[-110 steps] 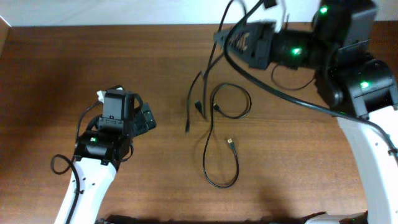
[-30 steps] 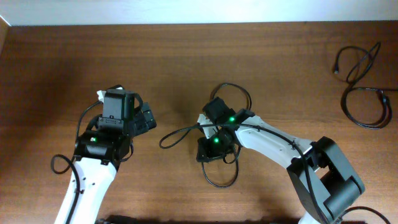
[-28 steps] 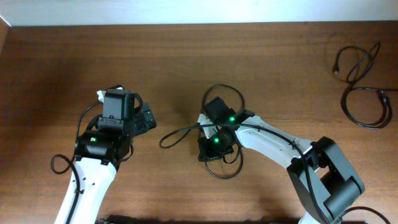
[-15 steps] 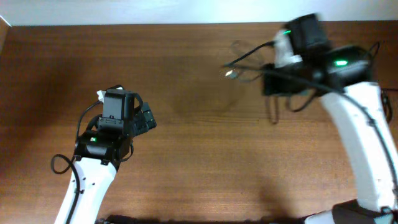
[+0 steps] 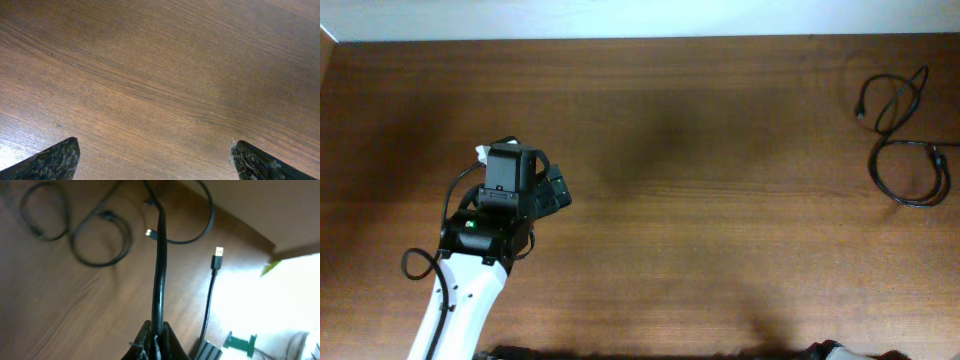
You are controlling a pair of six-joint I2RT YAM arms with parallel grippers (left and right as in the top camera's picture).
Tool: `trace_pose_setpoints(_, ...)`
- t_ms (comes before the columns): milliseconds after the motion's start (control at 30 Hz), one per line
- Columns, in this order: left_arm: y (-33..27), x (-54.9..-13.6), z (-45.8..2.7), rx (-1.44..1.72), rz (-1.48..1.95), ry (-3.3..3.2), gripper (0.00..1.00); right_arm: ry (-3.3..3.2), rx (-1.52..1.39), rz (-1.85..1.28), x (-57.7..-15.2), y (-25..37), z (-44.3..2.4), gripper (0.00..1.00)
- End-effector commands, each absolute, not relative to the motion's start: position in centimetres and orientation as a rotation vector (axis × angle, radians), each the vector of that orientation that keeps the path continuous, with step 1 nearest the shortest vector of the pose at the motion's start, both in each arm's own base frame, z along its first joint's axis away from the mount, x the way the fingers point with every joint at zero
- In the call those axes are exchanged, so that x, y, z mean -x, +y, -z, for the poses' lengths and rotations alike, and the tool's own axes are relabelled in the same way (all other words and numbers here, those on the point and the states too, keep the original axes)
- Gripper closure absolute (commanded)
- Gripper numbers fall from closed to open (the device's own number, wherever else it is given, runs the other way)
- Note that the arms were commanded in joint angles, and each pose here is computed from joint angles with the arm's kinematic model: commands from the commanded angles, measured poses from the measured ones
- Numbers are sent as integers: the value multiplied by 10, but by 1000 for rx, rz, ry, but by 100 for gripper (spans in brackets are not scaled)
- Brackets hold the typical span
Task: Untangle cables
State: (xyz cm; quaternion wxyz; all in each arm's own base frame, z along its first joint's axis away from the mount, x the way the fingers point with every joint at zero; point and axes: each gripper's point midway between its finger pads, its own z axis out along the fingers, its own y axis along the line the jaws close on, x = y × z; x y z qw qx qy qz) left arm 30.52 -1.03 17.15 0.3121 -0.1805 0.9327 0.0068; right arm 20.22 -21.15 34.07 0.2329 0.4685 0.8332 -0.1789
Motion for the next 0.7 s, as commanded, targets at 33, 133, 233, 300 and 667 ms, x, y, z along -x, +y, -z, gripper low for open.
trace_pose_setpoints(33,-7,-307,-176,501,-20,2443,1,2308,-1518,564,-189,-256,-299,96)
trace_pose_setpoints(133,-7,-307,-176,501,-20,2443,1,2404,-1621,535,-205,-280,-232,96)
trace_pose_setpoints(233,-7,-307,-176,501,-20,2443,1,2494,-1689,486,-219,-289,-181,96)
trace_pose_setpoints(300,-7,-307,-176,501,-20,2443,1,2544,-1709,448,-224,-291,-160,42)
trace_pose_setpoints(667,-7,-307,-176,501,-20,2443,1,2709,-315,-656,-356,-101,-194,1)
